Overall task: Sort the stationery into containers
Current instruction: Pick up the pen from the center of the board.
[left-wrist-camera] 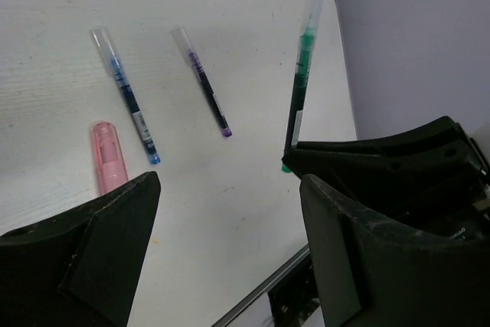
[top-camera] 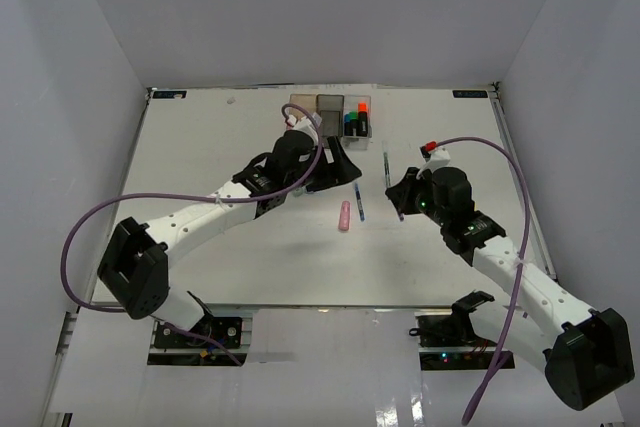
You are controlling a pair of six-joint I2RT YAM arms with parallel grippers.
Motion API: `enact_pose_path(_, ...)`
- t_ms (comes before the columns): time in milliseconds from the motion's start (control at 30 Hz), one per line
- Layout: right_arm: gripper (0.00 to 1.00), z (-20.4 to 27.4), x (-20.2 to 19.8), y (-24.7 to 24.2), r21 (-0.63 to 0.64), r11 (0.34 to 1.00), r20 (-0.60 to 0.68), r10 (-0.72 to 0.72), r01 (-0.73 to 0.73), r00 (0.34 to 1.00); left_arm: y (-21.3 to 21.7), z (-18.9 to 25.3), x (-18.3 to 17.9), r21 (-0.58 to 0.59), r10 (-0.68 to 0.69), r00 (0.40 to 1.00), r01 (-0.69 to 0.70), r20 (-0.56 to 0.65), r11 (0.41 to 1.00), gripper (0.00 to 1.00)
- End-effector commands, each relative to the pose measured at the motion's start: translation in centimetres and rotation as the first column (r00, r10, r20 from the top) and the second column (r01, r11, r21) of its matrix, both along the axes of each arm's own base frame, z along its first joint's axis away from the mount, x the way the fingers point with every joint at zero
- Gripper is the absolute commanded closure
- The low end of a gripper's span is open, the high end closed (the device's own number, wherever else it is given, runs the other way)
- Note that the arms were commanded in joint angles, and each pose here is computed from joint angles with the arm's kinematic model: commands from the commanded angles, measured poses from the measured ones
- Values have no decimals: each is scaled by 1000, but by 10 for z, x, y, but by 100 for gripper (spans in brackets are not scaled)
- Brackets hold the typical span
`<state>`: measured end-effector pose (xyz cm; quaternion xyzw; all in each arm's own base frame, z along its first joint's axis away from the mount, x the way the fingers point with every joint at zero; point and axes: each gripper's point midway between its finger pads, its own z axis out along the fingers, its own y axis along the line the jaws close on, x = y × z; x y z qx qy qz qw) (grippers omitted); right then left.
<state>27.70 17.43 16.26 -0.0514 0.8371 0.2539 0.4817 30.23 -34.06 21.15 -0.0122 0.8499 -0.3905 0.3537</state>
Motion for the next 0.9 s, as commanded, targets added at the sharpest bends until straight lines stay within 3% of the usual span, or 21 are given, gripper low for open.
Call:
enact_pose_path(0,87,25,-5,21,121,990,60,72,-79,996,-21,38,17,-99,64,995,-56,80,994,17)
enact_pose_path(300,86,23,-9,26,145,984,62,96,-104,993,-68,26,25,-60,34,994,-28,107,998,29)
enact_pose_path(500,85,24,-11,27,151,982,63,105,-113,993,-85,11,24,-27,7,995,-5,100,1000,45)
enact_pose_path(733,85,25,-10,27,149,982,67,103,-112,992,-97,8,22,-1,-25,991,25,131,1000,76)
enact_pose_path(867,75,21,-11,26,143,984,60,99,-107,993,-96,9,23,15,-32,989,30,146,999,88)
